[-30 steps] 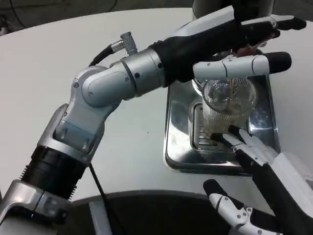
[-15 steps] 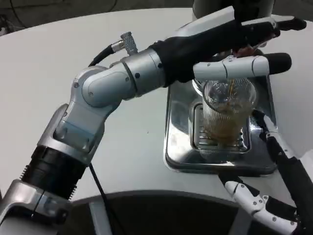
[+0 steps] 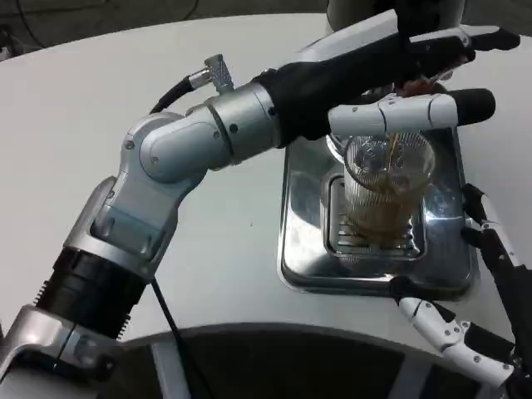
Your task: Grasp the cup under the faucet to collect the drink, then remove the cup.
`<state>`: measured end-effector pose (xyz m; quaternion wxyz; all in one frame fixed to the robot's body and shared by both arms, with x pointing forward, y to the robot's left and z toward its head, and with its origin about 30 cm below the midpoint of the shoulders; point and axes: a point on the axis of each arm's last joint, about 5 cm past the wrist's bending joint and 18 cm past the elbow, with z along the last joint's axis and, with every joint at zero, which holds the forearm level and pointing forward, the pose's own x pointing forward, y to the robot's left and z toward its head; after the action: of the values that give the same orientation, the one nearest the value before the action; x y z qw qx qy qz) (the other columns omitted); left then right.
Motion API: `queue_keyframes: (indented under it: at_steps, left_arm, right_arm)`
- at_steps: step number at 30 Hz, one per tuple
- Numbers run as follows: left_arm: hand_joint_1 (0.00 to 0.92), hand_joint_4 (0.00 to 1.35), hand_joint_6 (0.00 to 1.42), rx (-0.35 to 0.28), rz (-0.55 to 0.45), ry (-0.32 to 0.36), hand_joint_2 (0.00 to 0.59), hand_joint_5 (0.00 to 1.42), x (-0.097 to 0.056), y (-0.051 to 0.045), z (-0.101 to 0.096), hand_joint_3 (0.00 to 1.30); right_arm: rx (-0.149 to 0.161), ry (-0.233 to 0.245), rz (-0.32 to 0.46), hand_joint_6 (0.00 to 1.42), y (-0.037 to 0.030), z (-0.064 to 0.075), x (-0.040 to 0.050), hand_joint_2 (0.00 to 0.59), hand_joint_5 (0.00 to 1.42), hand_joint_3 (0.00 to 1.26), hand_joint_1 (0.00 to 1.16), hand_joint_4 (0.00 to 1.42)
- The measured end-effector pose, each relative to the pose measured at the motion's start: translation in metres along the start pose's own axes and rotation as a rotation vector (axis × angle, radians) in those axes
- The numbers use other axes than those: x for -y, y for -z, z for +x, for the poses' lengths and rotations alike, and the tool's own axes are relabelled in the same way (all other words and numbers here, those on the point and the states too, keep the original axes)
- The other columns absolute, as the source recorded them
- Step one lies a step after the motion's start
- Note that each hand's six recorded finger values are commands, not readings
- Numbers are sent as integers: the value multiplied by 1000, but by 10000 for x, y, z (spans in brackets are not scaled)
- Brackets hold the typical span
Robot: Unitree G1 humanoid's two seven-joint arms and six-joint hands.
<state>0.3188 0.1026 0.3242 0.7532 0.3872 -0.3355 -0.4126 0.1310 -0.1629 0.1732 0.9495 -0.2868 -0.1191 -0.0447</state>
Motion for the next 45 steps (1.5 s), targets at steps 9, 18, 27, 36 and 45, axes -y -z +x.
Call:
queue_keyframes:
  at_steps: [9,18,27,36,45]
  left_arm:
    - [0,16,91,0,1,-2,102,60,-3,-1,-5,109]
    - [0,27,94,2,2,-6,105,70,-10,-1,-12,118]
    - [0,37,96,5,4,-8,105,72,-13,0,-16,135]
    - [0,38,96,9,7,-6,104,72,-13,17,-10,136]
    - [0,38,105,10,11,-2,108,72,-29,30,11,143]
  right_arm:
    - [39,26,55,0,112,180,-20,246,106,0,616,14]
    - [76,19,94,0,255,403,26,240,121,0,622,33]
    - [118,-1,107,0,345,585,88,230,145,0,615,46]
    - [142,-14,114,0,381,712,102,225,158,22,605,63]
    - [159,-30,139,0,416,831,102,224,169,26,602,76]
